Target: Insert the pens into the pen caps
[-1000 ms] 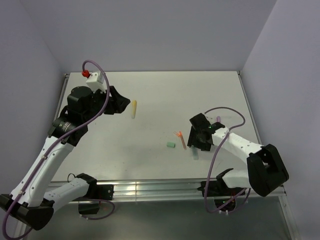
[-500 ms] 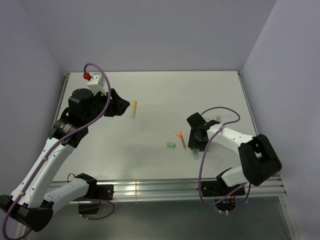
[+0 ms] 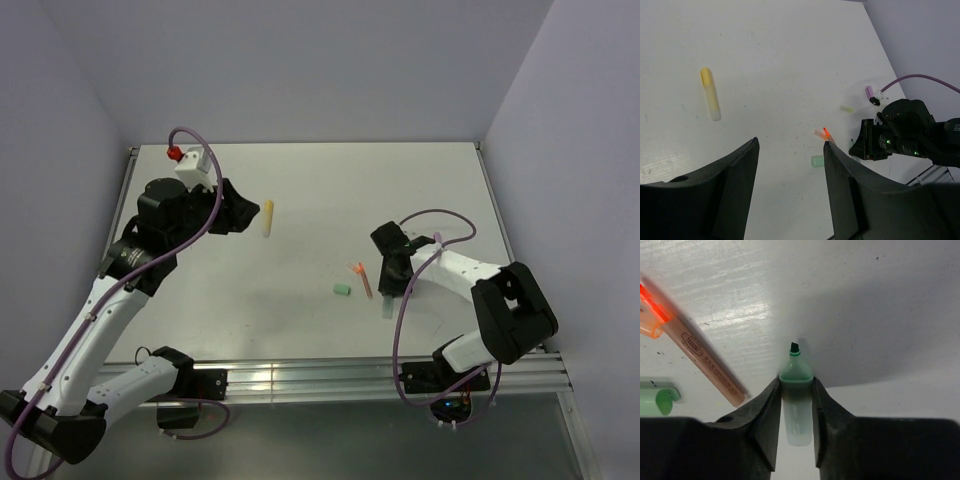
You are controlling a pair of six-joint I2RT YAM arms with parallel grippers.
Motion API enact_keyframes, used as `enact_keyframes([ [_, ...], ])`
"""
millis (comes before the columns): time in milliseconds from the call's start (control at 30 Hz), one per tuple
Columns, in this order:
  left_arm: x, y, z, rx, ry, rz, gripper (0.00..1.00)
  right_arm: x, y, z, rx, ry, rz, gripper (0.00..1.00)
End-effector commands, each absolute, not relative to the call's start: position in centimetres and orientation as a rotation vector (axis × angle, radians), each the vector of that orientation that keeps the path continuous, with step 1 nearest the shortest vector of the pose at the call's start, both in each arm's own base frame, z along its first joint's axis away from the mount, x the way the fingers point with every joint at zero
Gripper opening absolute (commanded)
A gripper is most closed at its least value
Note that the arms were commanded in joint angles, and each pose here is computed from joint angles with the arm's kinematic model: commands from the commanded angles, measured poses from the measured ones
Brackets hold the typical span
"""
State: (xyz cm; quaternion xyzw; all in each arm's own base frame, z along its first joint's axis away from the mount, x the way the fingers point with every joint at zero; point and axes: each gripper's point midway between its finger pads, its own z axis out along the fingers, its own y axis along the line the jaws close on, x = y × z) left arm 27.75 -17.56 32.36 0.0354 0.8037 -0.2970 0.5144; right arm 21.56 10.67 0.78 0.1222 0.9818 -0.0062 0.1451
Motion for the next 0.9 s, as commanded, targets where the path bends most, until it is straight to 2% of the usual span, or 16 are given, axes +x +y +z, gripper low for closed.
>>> enact_keyframes([
  [0, 27.3, -18.1, 32.9, 0.095, 1.897, -0.765, 0.59, 21.3, 10.5, -1.0, 0.37, 2.841, -0.022, 0.24],
  [33, 27.3, -18.3, 32.5, 0.094, 1.905, -0.779, 0.58, 21.4, 10.6, -0.8, 0.372, 2.832, -0.008, 0.15],
  [167, 26.8, -19.8, 32.5, 0.119, 1.869, -0.898, 0.58, 22.2, 11.0, 1.1, 0.37, 2.782, 0.037, 0.01],
  [333, 25.9, -21.8, 32.2, 0.133, 1.83, -1.075, 0.58, 24.3, 12.1, 7.4, 0.378, 2.646, 0.161, 0.0],
  [633, 25.8, -24.2, 31.3, 0.185, 1.74, -1.263, 0.61, 28.7, 18.4, 23.3, 0.365, 2.297, 0.58, 0.0],
  [867, 25.1, -26.0, 32.1, 0.26, 1.688, -1.326, 0.68, 29.3, 24.6, 29.2, 0.259, 2.21, 0.672, 0.0],
])
